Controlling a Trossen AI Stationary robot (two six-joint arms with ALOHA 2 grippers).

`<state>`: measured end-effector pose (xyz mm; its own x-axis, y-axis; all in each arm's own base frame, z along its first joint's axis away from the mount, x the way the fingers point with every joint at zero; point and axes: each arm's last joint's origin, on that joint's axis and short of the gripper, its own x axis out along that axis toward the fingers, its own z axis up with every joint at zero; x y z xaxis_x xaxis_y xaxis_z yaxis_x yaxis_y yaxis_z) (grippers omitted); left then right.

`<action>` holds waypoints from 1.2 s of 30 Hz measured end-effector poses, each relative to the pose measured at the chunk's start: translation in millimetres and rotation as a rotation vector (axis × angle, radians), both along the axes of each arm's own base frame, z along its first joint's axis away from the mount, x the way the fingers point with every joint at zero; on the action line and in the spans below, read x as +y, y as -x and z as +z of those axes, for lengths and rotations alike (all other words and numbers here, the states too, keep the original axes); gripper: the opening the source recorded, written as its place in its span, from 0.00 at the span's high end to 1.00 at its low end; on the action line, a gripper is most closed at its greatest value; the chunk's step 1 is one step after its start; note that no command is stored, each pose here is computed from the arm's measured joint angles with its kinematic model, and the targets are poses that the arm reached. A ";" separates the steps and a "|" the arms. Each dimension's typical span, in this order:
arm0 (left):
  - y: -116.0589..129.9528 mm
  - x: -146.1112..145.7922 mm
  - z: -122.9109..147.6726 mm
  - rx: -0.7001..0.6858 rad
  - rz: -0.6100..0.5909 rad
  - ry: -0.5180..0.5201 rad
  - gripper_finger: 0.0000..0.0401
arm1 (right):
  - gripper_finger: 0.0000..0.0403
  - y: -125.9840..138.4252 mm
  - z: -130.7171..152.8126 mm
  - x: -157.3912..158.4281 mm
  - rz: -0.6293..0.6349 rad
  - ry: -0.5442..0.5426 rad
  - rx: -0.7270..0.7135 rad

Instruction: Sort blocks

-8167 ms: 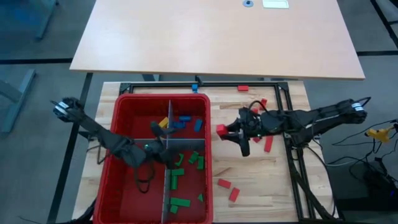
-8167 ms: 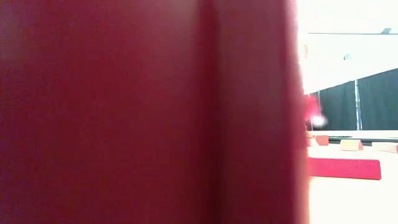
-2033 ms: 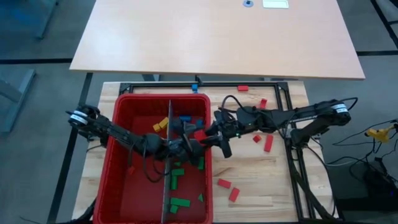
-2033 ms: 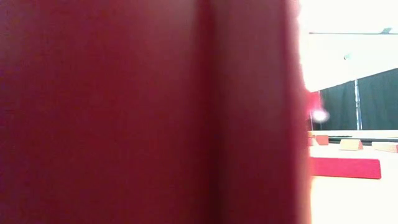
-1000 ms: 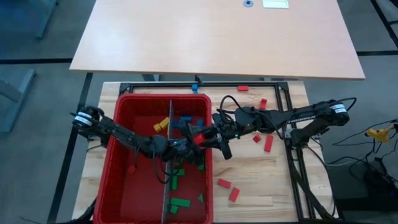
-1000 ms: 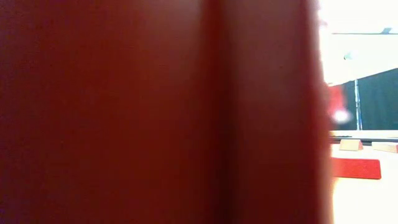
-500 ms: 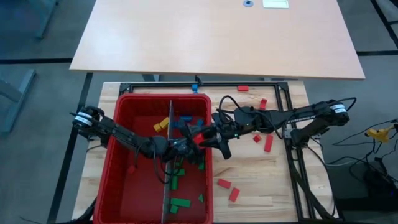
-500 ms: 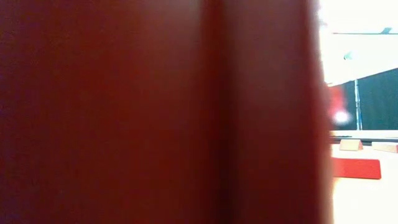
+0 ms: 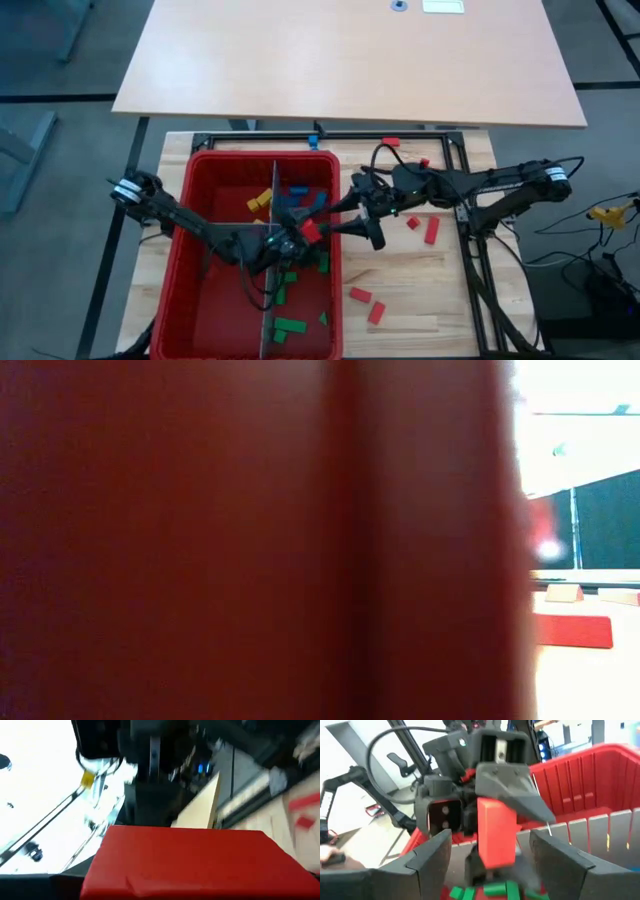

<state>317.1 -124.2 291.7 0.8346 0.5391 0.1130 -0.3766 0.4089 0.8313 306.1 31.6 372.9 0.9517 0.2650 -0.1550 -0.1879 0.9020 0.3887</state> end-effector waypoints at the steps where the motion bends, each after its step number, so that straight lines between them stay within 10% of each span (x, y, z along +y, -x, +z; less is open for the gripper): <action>1: 3.7 -3.9 0.6 0.017 0.021 -0.002 0.38 | 0.38 2.0 0.1 -0.2 0.000 0.002 0.012; 9: 58.2 -46.0 17.7 0.084 0.064 0.046 0.38 | 0.42 14.1 6.3 -1.0 0.005 0.036 0.017; 22: 181.7 -79.4 41.3 -0.090 -0.167 0.423 0.38 | 0.43 15.0 6.9 -0.3 0.011 0.048 0.012; 36: 212.8 -55.8 28.8 -0.120 -0.322 0.901 0.12 | 0.39 15.3 5.7 -0.2 0.014 0.043 0.026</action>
